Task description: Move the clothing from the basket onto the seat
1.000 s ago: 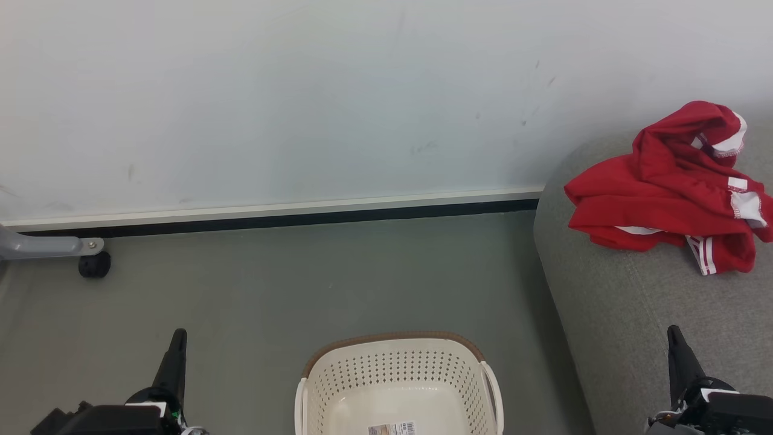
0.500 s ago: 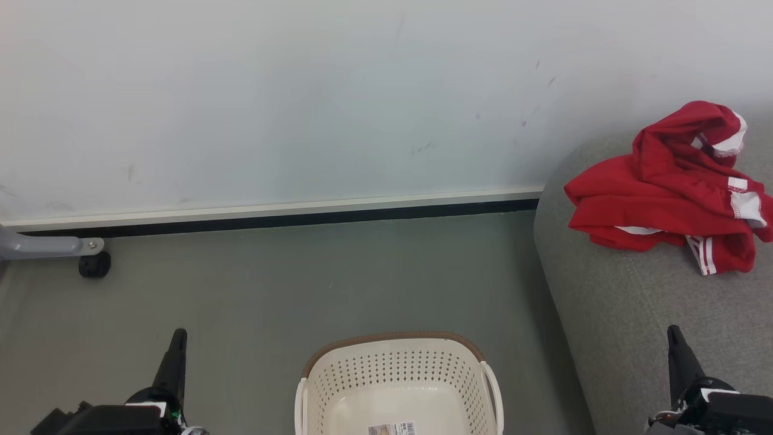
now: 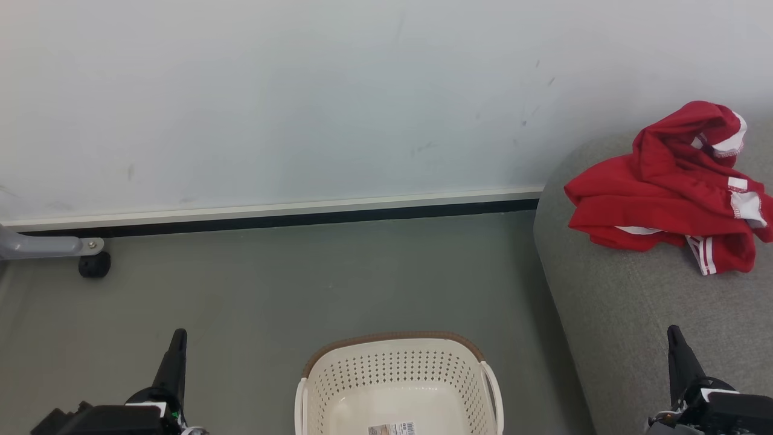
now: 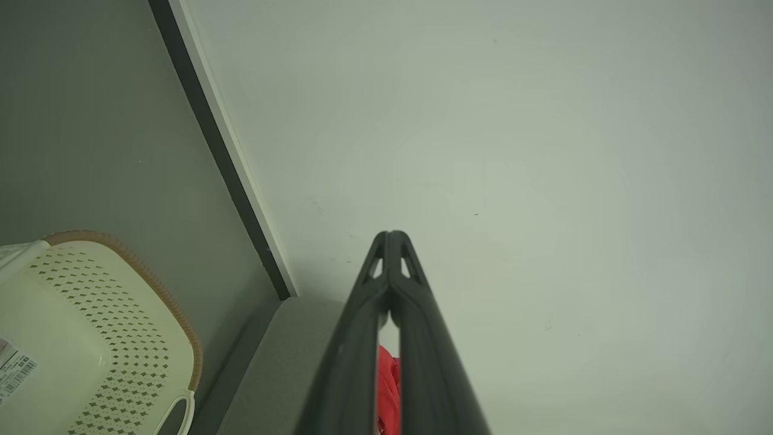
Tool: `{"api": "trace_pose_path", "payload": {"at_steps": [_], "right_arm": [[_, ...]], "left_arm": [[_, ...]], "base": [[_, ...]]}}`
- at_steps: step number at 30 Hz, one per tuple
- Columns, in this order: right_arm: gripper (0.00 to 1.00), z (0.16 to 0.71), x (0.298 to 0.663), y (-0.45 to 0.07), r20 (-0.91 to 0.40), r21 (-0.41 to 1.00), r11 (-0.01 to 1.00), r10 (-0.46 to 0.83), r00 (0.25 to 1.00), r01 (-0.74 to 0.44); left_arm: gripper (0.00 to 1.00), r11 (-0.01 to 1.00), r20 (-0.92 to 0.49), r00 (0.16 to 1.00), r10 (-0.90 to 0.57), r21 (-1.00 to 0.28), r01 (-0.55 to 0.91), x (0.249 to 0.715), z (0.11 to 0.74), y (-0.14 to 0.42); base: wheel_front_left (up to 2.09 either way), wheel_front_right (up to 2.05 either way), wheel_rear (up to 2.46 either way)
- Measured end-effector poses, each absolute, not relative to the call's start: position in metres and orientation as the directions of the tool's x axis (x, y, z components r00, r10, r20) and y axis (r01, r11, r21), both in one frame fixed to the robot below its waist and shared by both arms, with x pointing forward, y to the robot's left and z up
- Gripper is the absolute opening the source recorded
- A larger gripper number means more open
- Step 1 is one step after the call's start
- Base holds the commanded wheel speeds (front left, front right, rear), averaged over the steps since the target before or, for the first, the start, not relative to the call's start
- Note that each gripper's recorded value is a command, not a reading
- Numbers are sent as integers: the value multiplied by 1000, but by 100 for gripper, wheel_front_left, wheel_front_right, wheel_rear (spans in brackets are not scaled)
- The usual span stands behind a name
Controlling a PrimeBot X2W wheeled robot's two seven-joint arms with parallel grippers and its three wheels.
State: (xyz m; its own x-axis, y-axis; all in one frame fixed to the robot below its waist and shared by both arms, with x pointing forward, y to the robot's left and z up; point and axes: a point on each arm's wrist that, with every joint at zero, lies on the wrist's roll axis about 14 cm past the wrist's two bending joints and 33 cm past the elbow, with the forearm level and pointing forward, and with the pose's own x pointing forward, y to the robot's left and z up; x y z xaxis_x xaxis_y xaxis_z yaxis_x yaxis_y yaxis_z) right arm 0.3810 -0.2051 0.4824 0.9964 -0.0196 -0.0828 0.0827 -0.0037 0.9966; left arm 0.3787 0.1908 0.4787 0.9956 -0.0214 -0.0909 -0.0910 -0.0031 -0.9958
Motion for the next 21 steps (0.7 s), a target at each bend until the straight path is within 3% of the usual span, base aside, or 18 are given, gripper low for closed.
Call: {"api": "trace_pose_path", "payload": {"at_steps": [21], "right_arm": [[0,482,381,-205,-83,997,-4,-20,996,83]], "left_arm": [[0,-3,-91,996,-21,-996,-91,379,479,191]], "base": [[0,0,0]]}}
